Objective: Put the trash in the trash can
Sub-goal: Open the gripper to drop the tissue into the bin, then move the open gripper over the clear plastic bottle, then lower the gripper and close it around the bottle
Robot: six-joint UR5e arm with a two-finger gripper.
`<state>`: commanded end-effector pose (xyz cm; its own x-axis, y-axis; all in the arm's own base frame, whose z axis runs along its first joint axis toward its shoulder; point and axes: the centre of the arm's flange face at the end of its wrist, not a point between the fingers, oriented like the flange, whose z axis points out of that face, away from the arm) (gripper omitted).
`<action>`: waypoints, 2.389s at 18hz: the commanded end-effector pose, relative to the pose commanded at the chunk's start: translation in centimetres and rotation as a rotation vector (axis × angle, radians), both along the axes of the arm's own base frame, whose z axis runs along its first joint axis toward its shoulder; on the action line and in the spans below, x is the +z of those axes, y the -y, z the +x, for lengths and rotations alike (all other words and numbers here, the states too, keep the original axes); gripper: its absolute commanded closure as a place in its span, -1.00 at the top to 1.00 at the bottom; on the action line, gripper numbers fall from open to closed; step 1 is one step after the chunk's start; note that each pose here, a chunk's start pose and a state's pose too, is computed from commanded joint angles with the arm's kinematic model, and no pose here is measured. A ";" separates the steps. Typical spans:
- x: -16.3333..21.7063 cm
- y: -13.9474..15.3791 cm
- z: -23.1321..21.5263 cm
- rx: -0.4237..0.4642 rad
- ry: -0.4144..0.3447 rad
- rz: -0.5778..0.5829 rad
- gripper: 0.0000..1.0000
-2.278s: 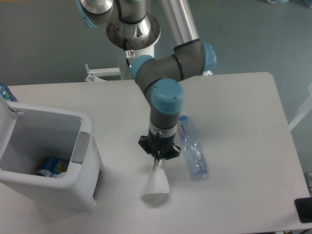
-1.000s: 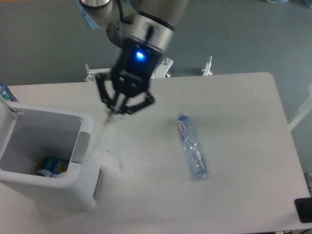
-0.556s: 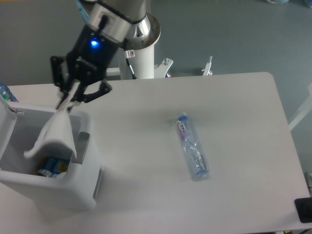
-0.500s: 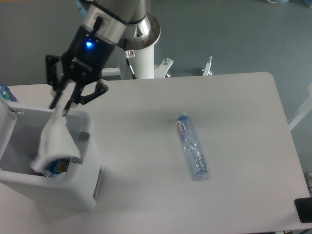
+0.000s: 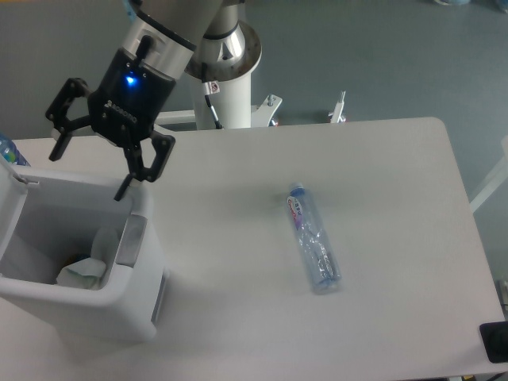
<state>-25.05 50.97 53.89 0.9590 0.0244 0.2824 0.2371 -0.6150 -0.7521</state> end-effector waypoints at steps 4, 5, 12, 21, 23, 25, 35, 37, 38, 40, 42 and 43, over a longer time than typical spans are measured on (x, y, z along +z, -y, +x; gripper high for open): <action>-3.5 2.7 -7.3 0.155 -0.015 -0.089 1.00; -3.5 2.8 -7.8 0.170 -0.026 -0.103 1.00; -9.7 3.9 -14.9 0.271 -0.124 -0.302 1.00; -22.3 6.0 -22.3 0.353 -0.185 -0.725 1.00; -23.1 5.2 -21.5 0.340 -0.212 -0.775 1.00; -25.0 4.0 -20.9 0.323 -0.233 -0.826 1.00; -30.6 1.6 -19.5 0.264 -0.239 -0.931 1.00; -31.4 1.2 -19.2 0.257 -0.241 -0.947 1.00; -31.9 1.0 -19.0 0.252 -0.246 -0.957 1.00; -32.8 1.0 -19.0 0.250 -0.258 -0.987 1.00; -33.2 0.6 -18.6 0.246 -0.280 -1.007 0.98; -33.3 0.6 -18.6 0.247 -0.283 -1.012 0.95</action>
<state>-43.61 50.39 20.59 0.9227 0.3239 -0.2089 0.3374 -0.9408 0.0315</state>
